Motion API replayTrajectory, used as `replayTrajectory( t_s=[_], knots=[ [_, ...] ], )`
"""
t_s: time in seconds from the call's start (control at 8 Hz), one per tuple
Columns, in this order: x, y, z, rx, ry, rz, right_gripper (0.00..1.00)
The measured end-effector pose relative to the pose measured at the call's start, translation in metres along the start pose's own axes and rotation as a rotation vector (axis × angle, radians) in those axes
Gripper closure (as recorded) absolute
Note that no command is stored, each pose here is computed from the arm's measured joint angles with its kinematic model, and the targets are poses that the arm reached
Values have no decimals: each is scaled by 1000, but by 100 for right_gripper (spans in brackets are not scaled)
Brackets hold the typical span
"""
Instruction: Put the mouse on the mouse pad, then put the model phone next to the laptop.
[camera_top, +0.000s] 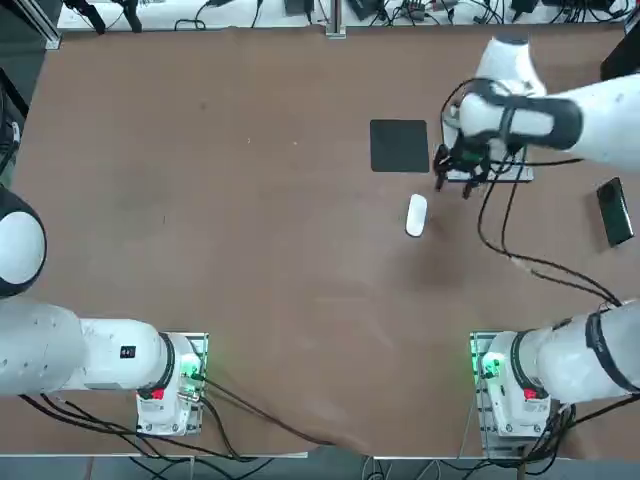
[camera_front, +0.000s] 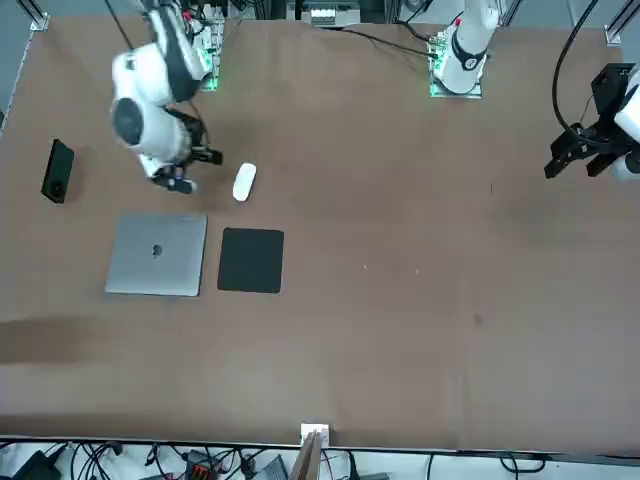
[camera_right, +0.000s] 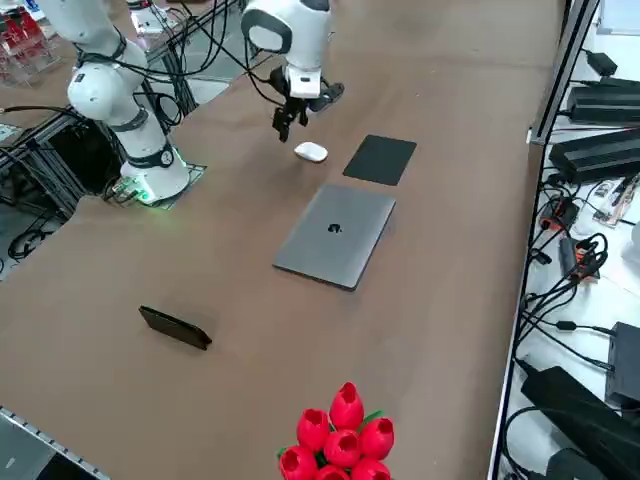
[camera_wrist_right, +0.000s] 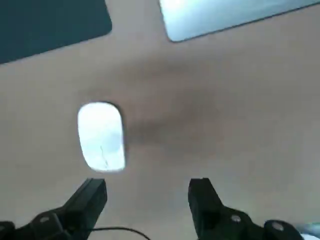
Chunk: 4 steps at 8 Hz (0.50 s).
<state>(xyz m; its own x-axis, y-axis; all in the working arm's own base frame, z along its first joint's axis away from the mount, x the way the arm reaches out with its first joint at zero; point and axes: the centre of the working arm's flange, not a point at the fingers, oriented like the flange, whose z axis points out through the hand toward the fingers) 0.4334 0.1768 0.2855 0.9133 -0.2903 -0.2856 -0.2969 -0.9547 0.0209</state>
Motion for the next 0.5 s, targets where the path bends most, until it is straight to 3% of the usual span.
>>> replayTrajectory(
  t_s=[0.5],
  knots=[
    [-13, -48, 56, 65, 158, 118, 0]
  ],
)
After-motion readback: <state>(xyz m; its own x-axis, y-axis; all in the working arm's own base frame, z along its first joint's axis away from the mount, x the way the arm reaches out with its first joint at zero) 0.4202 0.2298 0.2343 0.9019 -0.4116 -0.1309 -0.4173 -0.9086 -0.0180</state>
